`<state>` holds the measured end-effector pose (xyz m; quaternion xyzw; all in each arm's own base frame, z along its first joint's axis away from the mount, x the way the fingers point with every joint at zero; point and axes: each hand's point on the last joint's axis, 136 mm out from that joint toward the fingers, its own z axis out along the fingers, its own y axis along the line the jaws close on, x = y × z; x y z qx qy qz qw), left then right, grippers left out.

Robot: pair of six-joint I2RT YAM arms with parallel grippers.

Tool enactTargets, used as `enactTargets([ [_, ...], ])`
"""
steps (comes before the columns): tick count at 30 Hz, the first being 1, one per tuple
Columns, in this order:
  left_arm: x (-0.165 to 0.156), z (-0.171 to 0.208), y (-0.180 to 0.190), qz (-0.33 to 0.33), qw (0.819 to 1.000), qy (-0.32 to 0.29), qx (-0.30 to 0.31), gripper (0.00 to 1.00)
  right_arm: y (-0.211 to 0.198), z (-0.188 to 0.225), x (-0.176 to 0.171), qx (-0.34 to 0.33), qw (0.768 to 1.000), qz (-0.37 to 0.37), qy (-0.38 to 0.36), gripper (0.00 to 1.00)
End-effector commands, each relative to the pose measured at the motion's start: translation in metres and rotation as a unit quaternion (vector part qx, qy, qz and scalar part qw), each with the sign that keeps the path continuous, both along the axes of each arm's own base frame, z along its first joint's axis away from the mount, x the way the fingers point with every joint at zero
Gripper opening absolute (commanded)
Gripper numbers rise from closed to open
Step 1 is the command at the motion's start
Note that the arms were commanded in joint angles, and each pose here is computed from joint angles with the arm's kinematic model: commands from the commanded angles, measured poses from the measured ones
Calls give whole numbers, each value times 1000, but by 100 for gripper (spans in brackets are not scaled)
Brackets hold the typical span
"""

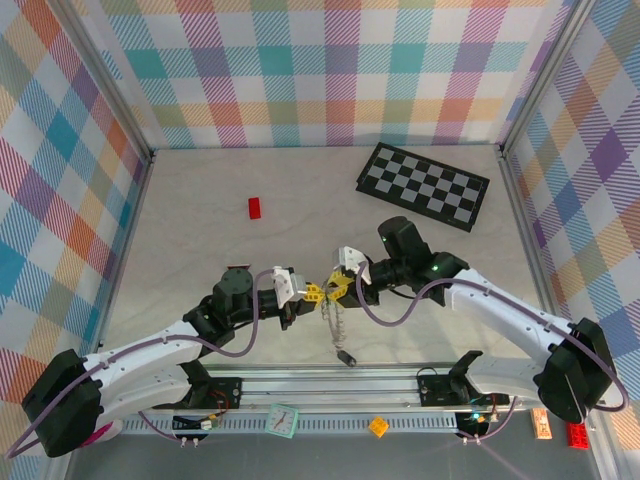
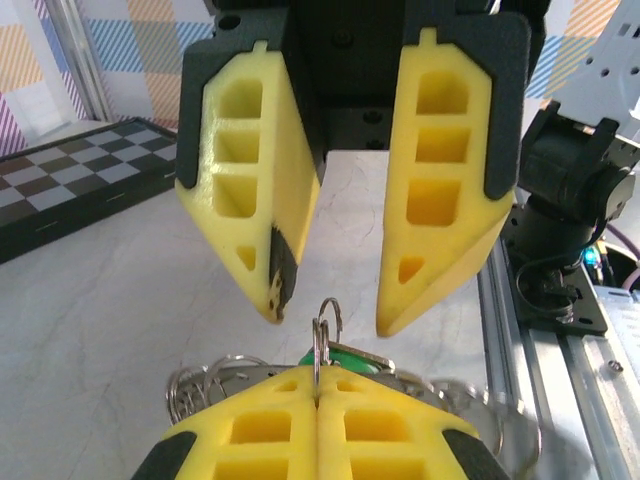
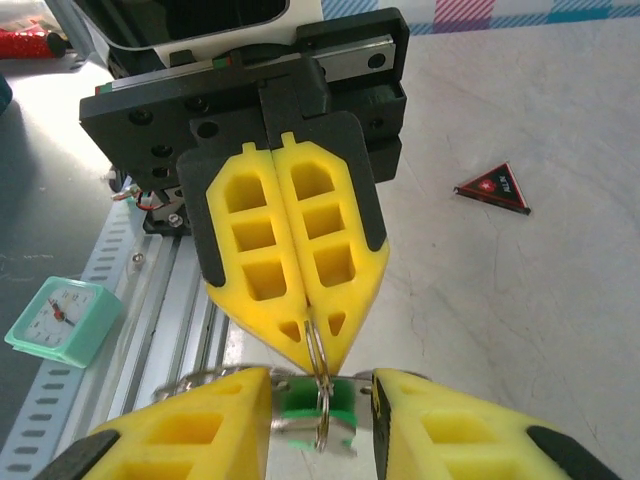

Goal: Put the keys on the keyring

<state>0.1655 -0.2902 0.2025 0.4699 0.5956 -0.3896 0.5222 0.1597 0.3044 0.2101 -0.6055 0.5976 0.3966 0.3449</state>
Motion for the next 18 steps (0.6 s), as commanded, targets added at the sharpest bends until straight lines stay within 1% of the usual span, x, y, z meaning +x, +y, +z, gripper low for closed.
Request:
enactTargets([
  [1, -6, 21, -5, -22, 999, -24, -41, 0, 5, 1, -3, 16, 1000, 13, 12, 32],
  [3, -7, 21, -6, -24, 999, -23, -43, 0, 7, 0, -2, 17, 1000, 13, 13, 30],
  [5, -7, 22, -5, -24, 998, -24, -46, 0, 7, -1, -1, 16, 1000, 13, 14, 25],
  [8, -8, 22, -6, -26, 998, -24, -47, 0, 7, -1, -2, 17, 1000, 15, 14, 13],
  [10, -6, 21, -5, -21, 998, -22, -47, 0, 6, 1, -3, 18, 1000, 17, 11, 3],
  [11, -4, 21, -4, -14, 999, -21, -46, 3, 6, 2, -3, 17, 1000, 19, 9, 0],
  [13, 0, 19, -2, -1, 999, -18, -40, 16, 4, 3, -4, 11, 1000, 18, 2, 0],
  [15, 2, 16, -1, 6, 1000, -13, -22, 21, 1, 3, -3, -4, 1000, 15, -8, 0],
  [18, 3, 9, 0, 10, 1000, -4, 12, 22, -4, 0, -1, -36, 999, 12, -24, 0],
])
